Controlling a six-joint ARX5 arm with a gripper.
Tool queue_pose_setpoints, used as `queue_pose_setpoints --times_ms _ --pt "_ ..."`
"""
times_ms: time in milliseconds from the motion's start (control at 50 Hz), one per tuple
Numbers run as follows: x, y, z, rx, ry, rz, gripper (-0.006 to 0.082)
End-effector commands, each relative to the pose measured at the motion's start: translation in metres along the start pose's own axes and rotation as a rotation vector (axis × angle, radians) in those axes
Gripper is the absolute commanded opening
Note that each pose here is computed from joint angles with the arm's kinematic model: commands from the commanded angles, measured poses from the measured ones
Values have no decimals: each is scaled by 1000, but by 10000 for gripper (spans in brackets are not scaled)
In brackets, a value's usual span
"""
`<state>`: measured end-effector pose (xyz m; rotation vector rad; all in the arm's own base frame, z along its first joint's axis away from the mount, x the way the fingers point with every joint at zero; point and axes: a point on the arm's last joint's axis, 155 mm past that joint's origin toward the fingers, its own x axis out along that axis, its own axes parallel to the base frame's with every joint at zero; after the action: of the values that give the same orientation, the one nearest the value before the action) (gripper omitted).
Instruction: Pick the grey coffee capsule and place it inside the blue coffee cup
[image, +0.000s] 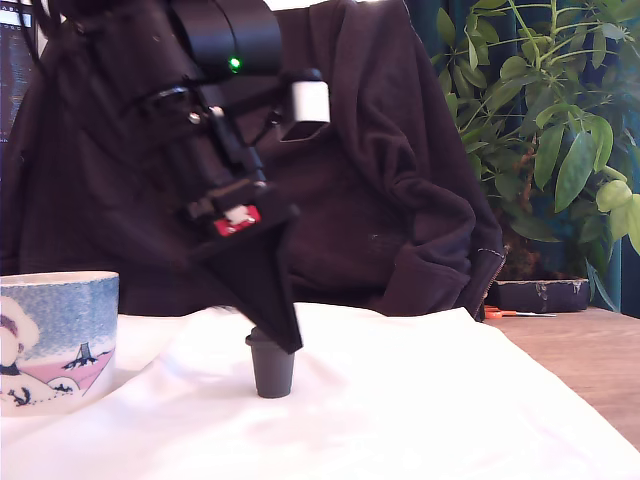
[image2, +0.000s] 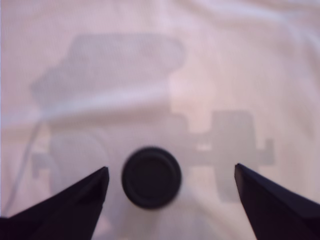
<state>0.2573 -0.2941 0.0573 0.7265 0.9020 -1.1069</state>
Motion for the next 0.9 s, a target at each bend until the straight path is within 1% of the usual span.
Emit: queue_pose_setpoints --times_ms 0,240,420,600,880 --pt "3 6 9 -3 -22 7 739" --pt "13 6 0 -16 13 -9 735" --pt "14 11 -2 -30 9 -10 731" --pt "13 13 -4 -52 0 -32 627" --pt "16 6 -7 -69 2 -81 609"
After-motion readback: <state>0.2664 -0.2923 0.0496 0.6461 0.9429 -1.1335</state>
